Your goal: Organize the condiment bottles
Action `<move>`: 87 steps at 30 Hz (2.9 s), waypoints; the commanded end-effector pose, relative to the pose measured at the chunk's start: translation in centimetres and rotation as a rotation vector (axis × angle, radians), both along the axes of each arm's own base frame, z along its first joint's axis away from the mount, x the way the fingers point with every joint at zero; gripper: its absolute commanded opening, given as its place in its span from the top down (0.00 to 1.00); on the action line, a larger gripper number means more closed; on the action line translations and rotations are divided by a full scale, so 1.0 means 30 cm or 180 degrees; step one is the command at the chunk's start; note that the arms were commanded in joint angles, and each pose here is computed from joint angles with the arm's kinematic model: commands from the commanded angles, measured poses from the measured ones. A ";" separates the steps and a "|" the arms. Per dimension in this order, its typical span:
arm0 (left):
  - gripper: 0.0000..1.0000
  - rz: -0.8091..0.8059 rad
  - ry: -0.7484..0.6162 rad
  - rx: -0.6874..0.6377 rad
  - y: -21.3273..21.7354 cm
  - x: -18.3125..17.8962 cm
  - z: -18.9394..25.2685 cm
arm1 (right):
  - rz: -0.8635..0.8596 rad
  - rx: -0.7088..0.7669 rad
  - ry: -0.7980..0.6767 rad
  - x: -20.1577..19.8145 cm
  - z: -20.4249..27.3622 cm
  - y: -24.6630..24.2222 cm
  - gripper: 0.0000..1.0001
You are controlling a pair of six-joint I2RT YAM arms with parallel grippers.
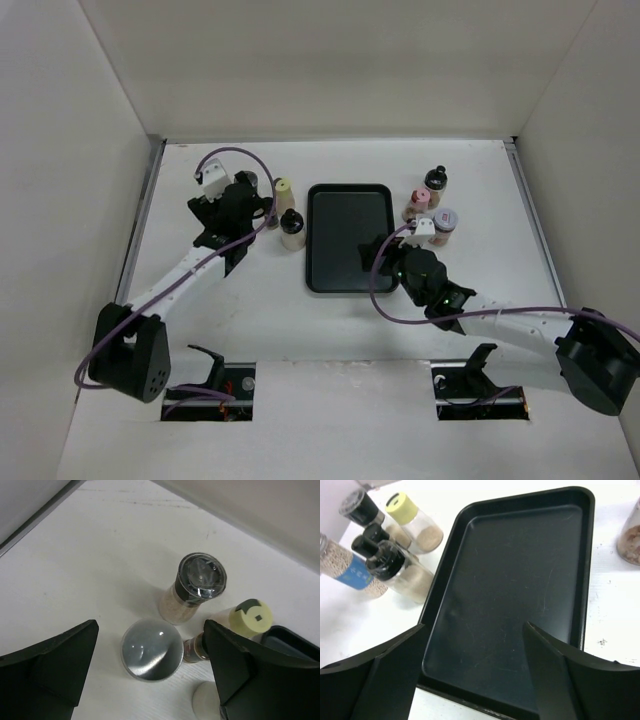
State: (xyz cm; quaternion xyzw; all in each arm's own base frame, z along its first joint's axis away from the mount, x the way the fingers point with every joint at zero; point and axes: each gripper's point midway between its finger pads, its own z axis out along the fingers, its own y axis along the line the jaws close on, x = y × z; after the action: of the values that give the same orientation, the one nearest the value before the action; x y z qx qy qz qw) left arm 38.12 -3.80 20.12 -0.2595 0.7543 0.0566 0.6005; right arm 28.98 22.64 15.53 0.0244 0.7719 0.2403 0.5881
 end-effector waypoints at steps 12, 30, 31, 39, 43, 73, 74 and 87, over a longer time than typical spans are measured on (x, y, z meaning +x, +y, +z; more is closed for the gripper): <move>0.63 -0.0014 0.0133 0.0017 0.008 0.091 -0.096 | 0.0096 0.0170 -0.0133 0.014 0.059 0.034 0.13; 0.74 -0.0989 -0.1660 -0.0265 -0.409 -0.036 0.723 | -0.0187 0.0419 -0.0181 0.033 0.083 -0.060 0.25; 0.74 -0.1045 -0.1653 -0.0260 -0.445 -0.008 0.717 | -0.0192 0.0444 -0.0201 0.028 0.090 -0.066 0.30; 0.73 -0.1526 -0.1346 -0.0190 -0.753 0.243 0.530 | -0.0291 0.0500 -0.0278 0.025 0.118 -0.110 0.55; 0.73 -0.1663 -0.1132 -0.0129 -0.838 0.325 0.397 | -0.0391 0.0495 -0.0264 0.036 0.105 -0.137 0.51; 0.06 -0.1645 -0.1075 -0.0051 -0.758 0.276 0.256 | -0.0300 0.0487 -0.0201 0.042 0.091 -0.111 0.36; 0.06 -0.1628 -0.1090 -0.0065 -0.732 0.241 0.277 | -0.0308 0.0491 -0.0214 0.041 0.094 -0.113 0.35; 0.08 -0.1372 0.0000 -0.0056 -0.429 -0.102 -0.037 | -0.0195 0.0481 -0.0168 0.044 0.083 -0.084 0.08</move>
State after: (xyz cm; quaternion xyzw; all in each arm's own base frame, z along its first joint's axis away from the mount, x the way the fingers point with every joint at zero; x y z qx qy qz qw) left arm 36.50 -17.56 24.63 -0.1080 0.7428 -0.1168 0.6503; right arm 29.84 19.25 16.17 0.0862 0.7541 0.2535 0.5997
